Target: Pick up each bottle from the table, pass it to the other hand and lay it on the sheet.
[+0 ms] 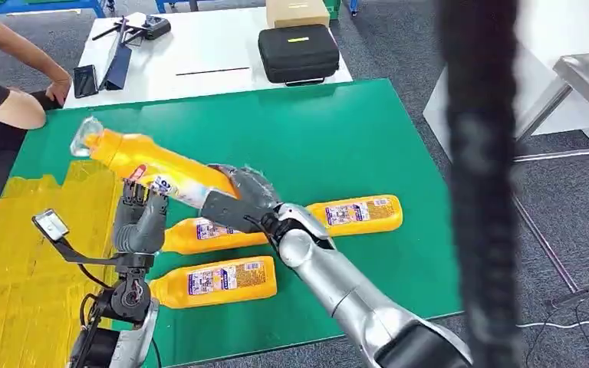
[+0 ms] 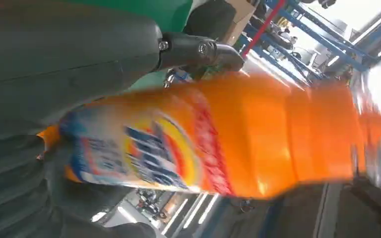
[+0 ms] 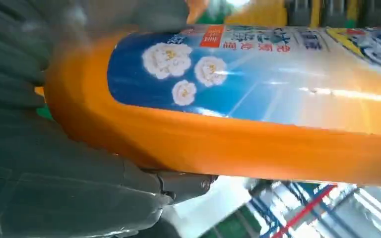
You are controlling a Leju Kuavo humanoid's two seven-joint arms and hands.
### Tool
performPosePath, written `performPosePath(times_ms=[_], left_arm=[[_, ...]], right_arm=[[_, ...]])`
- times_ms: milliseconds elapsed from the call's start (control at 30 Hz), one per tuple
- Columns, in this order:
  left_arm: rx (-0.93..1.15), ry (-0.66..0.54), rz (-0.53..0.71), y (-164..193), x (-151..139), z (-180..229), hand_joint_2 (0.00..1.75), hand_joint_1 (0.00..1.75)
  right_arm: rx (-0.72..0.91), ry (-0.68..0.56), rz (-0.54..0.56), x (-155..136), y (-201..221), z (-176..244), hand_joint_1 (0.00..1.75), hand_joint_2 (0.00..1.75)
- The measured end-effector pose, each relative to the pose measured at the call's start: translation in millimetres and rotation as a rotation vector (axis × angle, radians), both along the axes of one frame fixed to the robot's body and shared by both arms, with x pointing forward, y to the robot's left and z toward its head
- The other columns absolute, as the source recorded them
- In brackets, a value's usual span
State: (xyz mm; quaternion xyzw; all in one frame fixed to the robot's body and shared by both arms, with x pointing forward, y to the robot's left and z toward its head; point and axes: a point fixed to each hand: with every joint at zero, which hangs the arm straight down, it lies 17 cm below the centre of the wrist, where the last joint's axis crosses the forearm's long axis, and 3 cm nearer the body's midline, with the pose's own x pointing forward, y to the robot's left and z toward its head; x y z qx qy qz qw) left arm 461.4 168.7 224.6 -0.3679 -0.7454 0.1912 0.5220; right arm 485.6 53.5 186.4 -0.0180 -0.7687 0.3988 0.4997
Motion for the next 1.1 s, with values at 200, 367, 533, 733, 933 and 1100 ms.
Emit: performPosePath(times_ms=[200, 367, 533, 733, 933, 1100], left_arm=[[0.004, 0.017, 0.011, 3.1, 1.8, -5.3, 1.75, 0.00], [0.004, 0.042, 0.008, 6.2, 1.6, -13.0, 1.75, 0.00], [0.039, 0.093, 0.050, 13.1, 2.0, -30.4, 1.75, 0.00], [0.044, 0.111, 0.067, 17.5, -1.0, -39.0, 1.75, 0.00], [0.043, 0.117, 0.070, 18.6, -2.3, -42.0, 1.75, 0.00], [0.046, 0.122, 0.076, 20.5, -2.4, -43.8, 1.75, 1.54]], right_arm=[[-0.097, 0.010, 0.039, -14.5, 19.9, -22.5, 1.75, 1.75], [-0.207, -0.003, 0.063, -24.0, 34.4, -37.7, 1.75, 1.75], [-0.462, -0.183, 0.010, -26.1, 49.5, -38.1, 1.75, 1.75], [-0.525, -0.229, 0.025, -30.9, 57.7, -39.2, 1.75, 1.75], [-0.542, -0.239, 0.033, -31.9, 59.3, -41.1, 1.75, 1.75], [-0.564, -0.257, 0.042, -32.9, 60.8, -41.9, 1.75, 1.75]])
